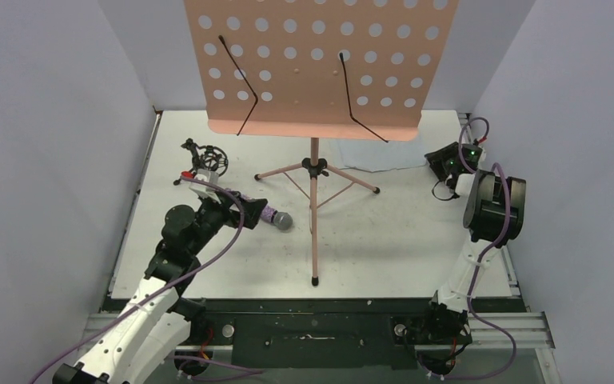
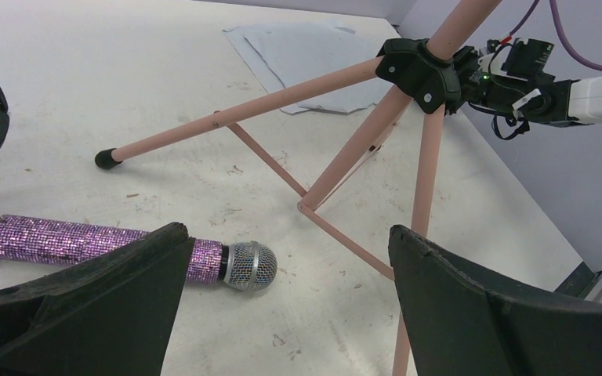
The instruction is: Set up the instrument practice props
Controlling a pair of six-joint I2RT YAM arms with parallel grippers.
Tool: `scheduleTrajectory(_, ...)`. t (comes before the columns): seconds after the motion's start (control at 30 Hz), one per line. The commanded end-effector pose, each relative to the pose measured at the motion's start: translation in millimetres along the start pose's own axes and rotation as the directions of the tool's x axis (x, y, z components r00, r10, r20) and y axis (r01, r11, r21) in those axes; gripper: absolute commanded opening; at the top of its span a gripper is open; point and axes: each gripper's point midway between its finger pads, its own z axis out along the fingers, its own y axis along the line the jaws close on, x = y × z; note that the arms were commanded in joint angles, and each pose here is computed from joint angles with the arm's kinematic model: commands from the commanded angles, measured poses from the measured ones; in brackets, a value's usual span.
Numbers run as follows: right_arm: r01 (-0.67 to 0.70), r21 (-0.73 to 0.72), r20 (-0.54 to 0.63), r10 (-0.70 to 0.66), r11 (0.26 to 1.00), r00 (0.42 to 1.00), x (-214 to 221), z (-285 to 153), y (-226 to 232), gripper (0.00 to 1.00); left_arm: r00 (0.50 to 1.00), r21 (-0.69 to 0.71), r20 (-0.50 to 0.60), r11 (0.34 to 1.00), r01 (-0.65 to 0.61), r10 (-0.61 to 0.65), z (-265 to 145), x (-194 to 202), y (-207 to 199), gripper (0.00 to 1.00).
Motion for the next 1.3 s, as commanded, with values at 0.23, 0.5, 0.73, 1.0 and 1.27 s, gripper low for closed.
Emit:
scheduleTrajectory(0.23,-0.027,0.095,-0.103,0.037,0.995,0.994,36.9,13.2,-18.0,0.21,0.999,0.106,0.036,0.994,0.002,-0.006,5.2,-11.0,-19.1,0.96)
scheduleTrajectory(0.5,0.003,0.038,-0.067,0.000,0.999,0.998,23.2,-11.9,10.3,0.05,1.000,0.119,0.014,0.993,0.016,-0.017,9.8,-5.5,-19.8,0.96)
scheduleTrajectory(0.73,0.054,-0.122,-0.012,-0.056,0.991,0.998,6.1,-52.6,70.9,0.05,1.000,0.143,-0.003,0.989,0.024,-0.024,12.0,-2.6,-23.6,0.96)
scheduleTrajectory(1.0,0.185,-0.213,0.116,-0.164,0.959,0.980,-24.5,-116.0,137.8,0.05,0.999,0.181,-0.031,0.983,0.033,-0.028,14.3,1.3,-30.0,0.96)
scheduleTrajectory(1.27,0.317,-0.266,0.253,-0.252,0.910,0.934,-46.2,-186.2,198.0,0.06,1.000,0.263,0.009,0.965,0.013,-0.016,8.9,-6.0,-45.3,0.96)
